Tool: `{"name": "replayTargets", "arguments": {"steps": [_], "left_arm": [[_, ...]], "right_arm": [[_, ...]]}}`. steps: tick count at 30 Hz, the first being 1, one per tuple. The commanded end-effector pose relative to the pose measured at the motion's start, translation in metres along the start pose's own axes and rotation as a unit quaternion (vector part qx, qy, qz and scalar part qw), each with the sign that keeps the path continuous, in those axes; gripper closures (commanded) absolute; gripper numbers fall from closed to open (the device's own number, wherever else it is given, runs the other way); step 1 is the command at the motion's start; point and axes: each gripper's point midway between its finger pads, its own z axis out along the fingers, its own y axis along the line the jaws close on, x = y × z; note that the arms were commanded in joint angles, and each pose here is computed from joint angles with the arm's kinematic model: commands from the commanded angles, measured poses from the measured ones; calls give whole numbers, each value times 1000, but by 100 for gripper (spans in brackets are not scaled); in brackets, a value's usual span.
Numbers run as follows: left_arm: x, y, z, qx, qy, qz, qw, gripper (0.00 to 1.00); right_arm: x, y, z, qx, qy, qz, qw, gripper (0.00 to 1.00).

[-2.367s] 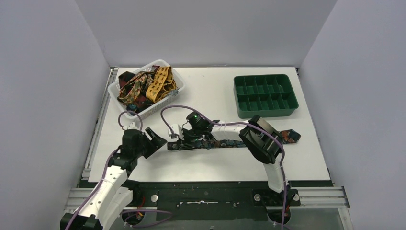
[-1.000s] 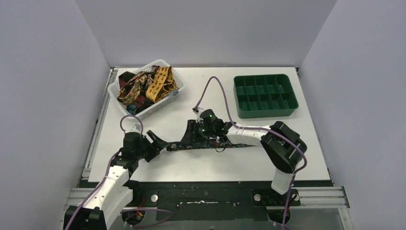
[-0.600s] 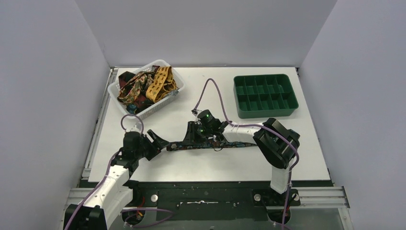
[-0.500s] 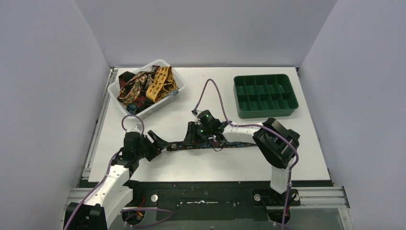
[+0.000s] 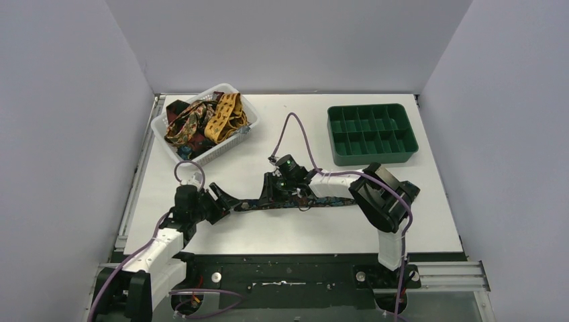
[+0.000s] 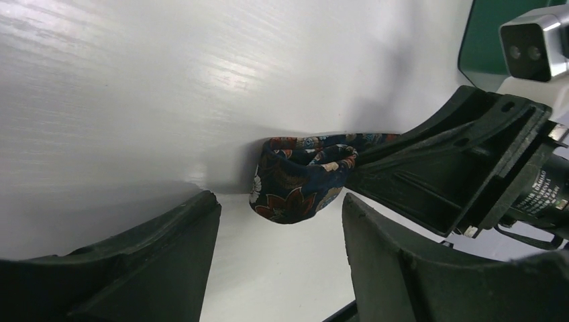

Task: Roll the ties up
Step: Roll the tie at the center of the board.

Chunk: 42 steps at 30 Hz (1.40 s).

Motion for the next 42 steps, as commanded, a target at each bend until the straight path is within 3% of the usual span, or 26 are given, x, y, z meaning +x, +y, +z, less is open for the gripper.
{"name": "replayTargets", "arguments": {"steps": [1, 7, 16, 29, 32, 37, 42], "left_arm": [[-14, -23, -2, 56, -28, 30, 998, 35], [-8, -10, 0, 34, -16, 41, 998, 37], [4, -13, 7, 65, 19, 66, 996, 45], [3, -19, 16, 94, 21, 76, 992, 56], [3, -20, 17, 95, 24, 81, 992, 63], [0, -23, 17, 99, 19, 83, 991, 82], [-8, -28, 16, 80, 9, 83, 993, 99]], "right_arm": [[10, -23, 3, 31, 19, 22, 999, 75], [8, -27, 3, 41, 19, 23, 999, 78], [12, -34, 6, 39, 30, 35, 998, 82], [14, -35, 10, 29, 42, 40, 998, 84], [13, -34, 9, 18, 43, 46, 998, 84], [9, -26, 9, 0, 39, 41, 998, 84], [0, -9, 4, -27, 39, 23, 999, 79]]}}
